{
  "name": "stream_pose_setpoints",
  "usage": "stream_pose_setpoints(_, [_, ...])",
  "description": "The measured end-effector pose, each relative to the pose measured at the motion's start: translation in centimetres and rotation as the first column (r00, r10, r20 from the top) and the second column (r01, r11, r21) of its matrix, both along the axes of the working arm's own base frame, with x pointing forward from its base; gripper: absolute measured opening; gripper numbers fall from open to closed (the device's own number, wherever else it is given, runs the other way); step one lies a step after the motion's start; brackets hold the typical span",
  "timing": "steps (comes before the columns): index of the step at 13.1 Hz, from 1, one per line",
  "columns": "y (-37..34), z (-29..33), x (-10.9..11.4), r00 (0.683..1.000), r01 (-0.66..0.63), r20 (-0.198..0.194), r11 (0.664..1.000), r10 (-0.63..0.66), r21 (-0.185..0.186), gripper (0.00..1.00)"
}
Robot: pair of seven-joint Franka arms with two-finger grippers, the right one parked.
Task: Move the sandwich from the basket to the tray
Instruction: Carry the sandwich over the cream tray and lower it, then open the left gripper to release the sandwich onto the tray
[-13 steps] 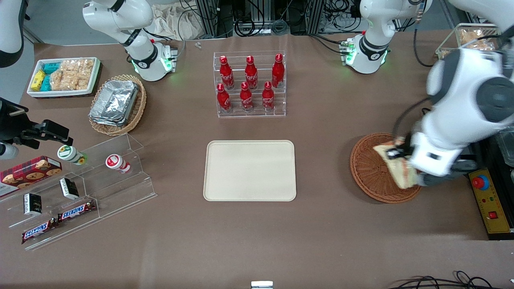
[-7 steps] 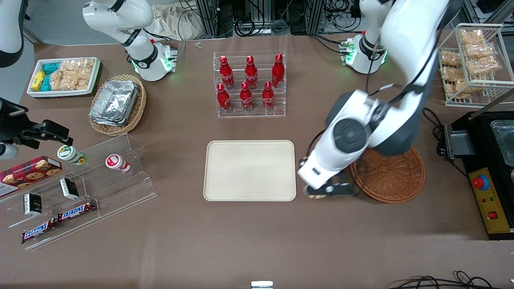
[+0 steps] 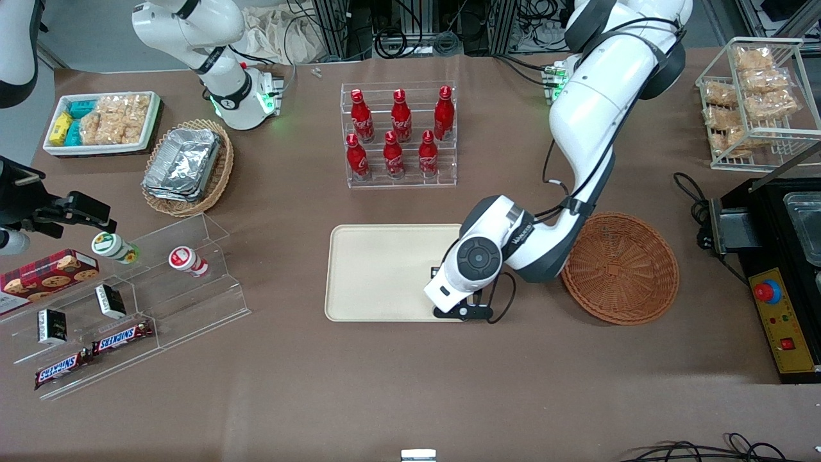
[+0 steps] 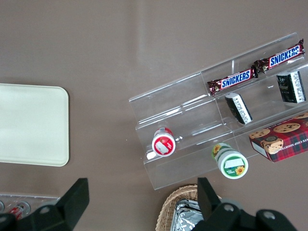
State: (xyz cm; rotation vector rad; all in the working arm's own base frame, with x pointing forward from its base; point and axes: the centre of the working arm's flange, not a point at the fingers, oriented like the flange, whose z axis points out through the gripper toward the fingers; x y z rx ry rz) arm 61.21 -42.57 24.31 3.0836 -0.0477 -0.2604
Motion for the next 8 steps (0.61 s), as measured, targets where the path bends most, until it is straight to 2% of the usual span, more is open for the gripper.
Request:
stream_pose_setpoints(3, [-0.8, -1.4, -1.2, 1.0, 0.019, -0.022, 1.0, -0.019, 0.012, 0.19])
stream_pose_setpoints(6, [-2.4, -2.3, -2.3, 0.999, 0.037, -0.015, 0.999, -0.037, 0.005, 0.19])
stream_pose_setpoints(8, [-2.3, -2.6, -2.3, 1.0, 0.028, -0.012, 1.0, -0.027, 0.008, 0.35])
